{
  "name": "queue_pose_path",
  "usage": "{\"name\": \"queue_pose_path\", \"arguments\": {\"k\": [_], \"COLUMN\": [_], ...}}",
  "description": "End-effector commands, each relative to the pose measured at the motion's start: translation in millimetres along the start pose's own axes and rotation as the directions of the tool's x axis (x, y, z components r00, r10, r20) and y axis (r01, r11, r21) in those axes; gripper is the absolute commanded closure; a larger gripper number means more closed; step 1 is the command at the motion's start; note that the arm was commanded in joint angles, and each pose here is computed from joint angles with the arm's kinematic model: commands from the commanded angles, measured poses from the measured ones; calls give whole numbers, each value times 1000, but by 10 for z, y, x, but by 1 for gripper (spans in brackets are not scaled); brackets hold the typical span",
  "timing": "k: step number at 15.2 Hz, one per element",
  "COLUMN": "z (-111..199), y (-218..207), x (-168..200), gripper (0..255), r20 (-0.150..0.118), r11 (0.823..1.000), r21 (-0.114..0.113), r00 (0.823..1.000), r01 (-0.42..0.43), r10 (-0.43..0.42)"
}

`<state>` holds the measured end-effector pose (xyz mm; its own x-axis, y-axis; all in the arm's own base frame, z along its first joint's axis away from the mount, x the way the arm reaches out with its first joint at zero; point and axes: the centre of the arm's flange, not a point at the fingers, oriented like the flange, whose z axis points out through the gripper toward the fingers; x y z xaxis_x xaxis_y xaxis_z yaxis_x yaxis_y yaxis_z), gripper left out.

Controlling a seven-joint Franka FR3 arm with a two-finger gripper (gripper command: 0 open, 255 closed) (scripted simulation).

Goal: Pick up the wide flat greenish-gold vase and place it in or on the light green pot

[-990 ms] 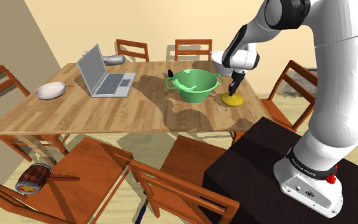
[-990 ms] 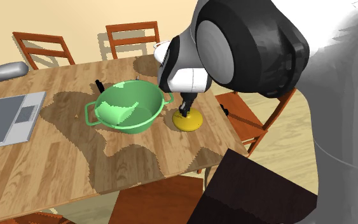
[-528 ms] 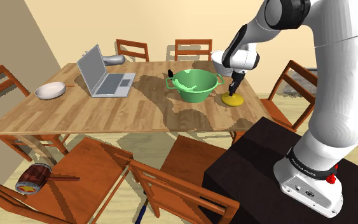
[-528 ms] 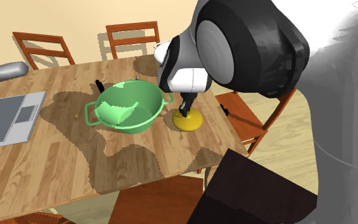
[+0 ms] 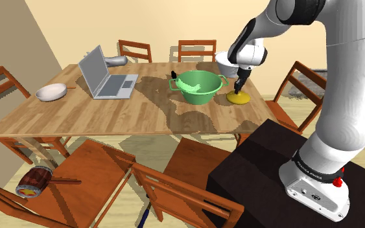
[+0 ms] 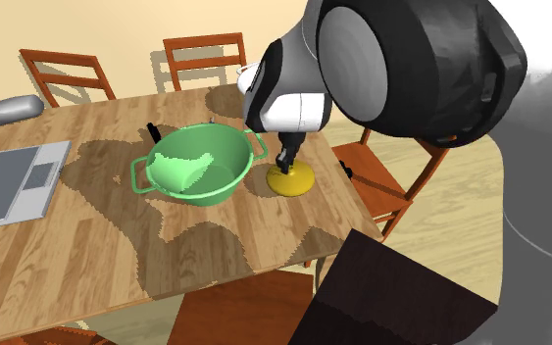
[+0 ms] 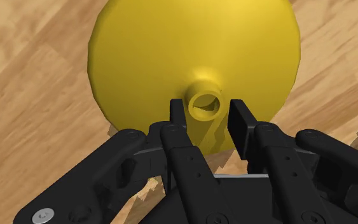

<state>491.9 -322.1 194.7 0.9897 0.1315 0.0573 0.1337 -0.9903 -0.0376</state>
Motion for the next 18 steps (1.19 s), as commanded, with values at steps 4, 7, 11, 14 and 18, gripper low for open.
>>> {"name": "queue_pose_path", "arguments": {"k": [4,7,11,14,18], "z": [-269,-427,-638,-796,-1007], "y": [-8,-14,-22,-28,-36], "x": [19,28,40,49,61], "gripper": [255,255,255,255,255], "r20": [0,0,0,0,0], "r11": [1000,1000,1000,1000,1000], "r21": [0,0,0,0,0], "r00": [1000,1000,1000,1000,1000], "r01": [0,0,0,0,0], "r10": [0,0,0,0,0]}}
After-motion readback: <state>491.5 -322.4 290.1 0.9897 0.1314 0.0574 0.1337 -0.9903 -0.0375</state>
